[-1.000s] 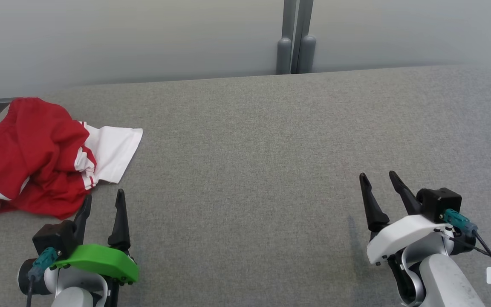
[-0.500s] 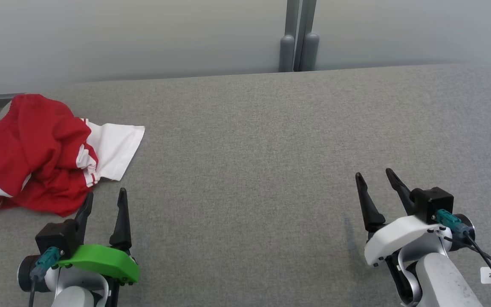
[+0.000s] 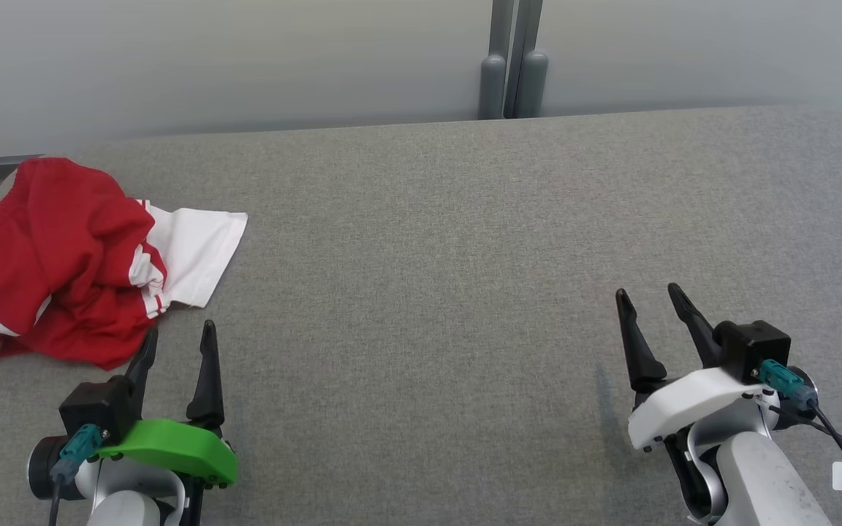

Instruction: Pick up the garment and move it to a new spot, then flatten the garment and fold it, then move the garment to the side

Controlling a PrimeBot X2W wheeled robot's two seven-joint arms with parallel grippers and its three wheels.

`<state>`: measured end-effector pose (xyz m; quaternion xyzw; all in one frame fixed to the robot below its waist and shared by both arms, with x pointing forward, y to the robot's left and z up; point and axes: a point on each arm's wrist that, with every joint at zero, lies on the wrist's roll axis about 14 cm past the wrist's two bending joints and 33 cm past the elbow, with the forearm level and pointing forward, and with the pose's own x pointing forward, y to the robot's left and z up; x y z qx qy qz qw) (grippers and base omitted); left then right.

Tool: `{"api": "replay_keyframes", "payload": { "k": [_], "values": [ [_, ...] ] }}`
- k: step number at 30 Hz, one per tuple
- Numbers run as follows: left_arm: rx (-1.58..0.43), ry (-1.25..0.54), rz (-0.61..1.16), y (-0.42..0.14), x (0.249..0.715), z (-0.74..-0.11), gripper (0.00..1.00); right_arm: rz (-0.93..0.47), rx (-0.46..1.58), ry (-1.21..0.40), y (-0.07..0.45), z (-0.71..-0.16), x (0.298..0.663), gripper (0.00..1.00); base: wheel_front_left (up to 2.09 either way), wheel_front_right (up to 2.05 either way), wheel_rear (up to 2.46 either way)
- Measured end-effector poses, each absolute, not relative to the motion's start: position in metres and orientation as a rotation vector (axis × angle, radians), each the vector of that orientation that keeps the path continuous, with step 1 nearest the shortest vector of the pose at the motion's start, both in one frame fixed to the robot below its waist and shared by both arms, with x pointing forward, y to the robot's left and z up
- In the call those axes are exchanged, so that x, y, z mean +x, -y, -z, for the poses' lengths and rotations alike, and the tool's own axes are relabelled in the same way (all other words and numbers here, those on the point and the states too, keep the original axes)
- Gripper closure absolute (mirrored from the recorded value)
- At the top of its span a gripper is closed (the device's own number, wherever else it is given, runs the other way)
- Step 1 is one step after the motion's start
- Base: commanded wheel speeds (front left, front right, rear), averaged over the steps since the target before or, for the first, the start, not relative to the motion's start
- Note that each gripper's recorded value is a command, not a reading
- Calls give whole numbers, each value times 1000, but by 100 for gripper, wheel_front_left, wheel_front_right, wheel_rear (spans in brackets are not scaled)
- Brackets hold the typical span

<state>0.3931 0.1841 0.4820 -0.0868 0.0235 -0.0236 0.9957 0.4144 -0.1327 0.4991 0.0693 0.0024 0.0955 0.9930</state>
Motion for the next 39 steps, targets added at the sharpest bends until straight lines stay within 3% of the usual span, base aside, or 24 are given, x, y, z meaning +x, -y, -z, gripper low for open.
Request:
{"api": "replay_keyframes", "payload": {
  "k": [20,39],
  "values": [
    [-201,-57,22,-190,390,-480,0,-203,168,-7,127,-498,416,0,0,0,0],
    [-184,-73,-194,-260,333,-475,0,-445,204,-28,36,-498,426,0,0,0,0]
  ]
}}
